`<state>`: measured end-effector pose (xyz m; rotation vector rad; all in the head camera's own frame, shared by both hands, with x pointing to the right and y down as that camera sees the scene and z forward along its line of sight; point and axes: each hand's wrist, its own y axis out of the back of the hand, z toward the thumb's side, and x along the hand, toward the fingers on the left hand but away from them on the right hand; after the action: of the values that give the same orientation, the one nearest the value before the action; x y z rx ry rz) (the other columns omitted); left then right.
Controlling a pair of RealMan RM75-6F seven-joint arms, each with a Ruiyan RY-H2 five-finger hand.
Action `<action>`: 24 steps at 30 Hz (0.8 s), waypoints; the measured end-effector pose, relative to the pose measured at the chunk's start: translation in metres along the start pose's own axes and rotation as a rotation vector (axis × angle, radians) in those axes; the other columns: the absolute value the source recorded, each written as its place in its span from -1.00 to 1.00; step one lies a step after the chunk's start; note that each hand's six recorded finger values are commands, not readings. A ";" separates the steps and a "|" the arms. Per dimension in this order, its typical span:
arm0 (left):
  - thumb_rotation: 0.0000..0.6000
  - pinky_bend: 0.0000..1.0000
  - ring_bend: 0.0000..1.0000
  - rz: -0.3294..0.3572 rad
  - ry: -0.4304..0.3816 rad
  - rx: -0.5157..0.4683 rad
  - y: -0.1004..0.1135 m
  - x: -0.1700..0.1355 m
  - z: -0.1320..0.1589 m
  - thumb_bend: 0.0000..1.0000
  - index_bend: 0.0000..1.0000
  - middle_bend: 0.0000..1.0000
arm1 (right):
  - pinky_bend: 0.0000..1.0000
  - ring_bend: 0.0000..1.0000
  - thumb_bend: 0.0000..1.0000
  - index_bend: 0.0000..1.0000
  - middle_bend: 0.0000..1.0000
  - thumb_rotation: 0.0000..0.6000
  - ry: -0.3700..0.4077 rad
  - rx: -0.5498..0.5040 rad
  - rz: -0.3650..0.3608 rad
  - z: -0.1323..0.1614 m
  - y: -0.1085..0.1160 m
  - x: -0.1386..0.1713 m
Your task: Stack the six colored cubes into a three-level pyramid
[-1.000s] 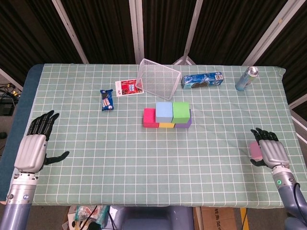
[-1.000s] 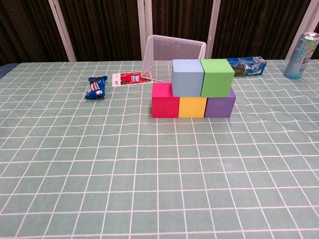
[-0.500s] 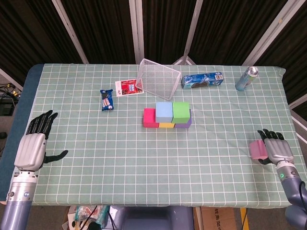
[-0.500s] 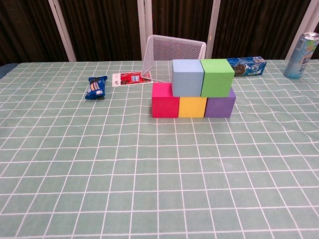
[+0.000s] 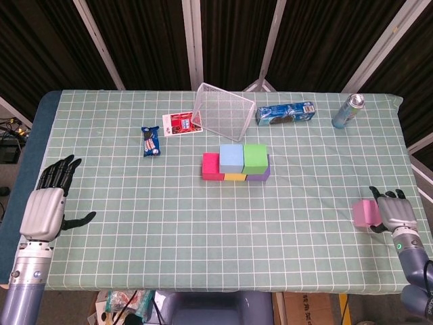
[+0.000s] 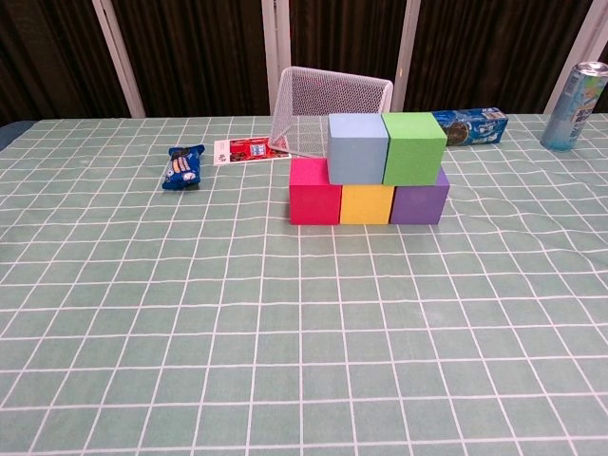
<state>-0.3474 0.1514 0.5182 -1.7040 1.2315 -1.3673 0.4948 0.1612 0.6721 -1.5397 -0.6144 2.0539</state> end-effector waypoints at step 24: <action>1.00 -1.00 -1.00 -0.007 -0.003 -0.018 0.004 0.001 -0.004 -0.74 -1.00 -1.00 | -1.00 -0.32 -0.53 -0.58 -0.03 1.00 0.161 -0.077 -0.234 0.052 0.116 0.034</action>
<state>-0.3524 0.1497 0.5159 -1.7240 1.2412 -1.3614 0.4227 0.0894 0.5881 -1.5759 -0.7789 1.7333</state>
